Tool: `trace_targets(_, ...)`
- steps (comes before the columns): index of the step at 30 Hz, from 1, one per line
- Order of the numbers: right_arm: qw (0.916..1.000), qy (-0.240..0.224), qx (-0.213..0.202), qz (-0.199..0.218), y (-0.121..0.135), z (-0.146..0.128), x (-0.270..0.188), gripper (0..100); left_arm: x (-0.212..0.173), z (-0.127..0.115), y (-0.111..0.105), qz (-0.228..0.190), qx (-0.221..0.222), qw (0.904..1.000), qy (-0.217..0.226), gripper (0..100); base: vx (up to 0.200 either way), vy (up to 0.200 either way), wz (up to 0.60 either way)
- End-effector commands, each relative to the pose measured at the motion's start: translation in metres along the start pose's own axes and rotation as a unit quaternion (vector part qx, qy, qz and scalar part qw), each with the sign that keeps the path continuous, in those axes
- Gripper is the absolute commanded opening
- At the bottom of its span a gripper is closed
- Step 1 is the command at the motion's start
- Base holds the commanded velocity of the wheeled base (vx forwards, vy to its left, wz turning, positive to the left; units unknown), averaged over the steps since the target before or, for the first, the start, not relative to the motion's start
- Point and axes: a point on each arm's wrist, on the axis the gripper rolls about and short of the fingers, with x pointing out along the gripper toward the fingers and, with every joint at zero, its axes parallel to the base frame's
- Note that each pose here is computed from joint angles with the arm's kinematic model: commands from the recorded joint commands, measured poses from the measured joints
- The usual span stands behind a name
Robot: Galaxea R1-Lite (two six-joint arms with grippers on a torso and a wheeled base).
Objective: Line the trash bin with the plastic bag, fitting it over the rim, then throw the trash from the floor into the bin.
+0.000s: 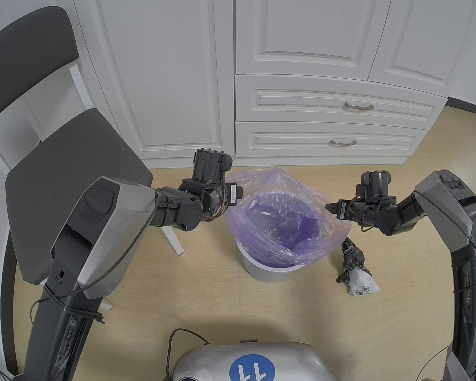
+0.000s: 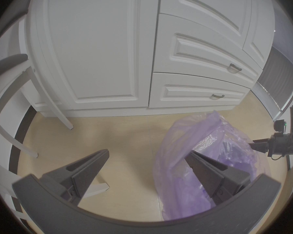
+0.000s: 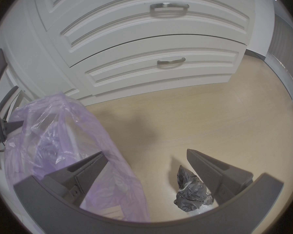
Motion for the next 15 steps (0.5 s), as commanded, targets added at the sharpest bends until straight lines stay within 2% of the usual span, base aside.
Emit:
trace_targets(1,0.9999,0.011,0.008,-0.004,-0.004,-0.016,0.018,100,0.026,-0.027,0.015,0.017,-0.004,0.9998,0.007,100,0.0,0.0,0.0)
trace_targets(15,0.9997,0.02,0.012,-0.008,-0.013,-0.033,0.035,100,0.049,-0.058,0.028,0.024,-0.008,0.9997,0.007,100,0.0,0.0,0.0)
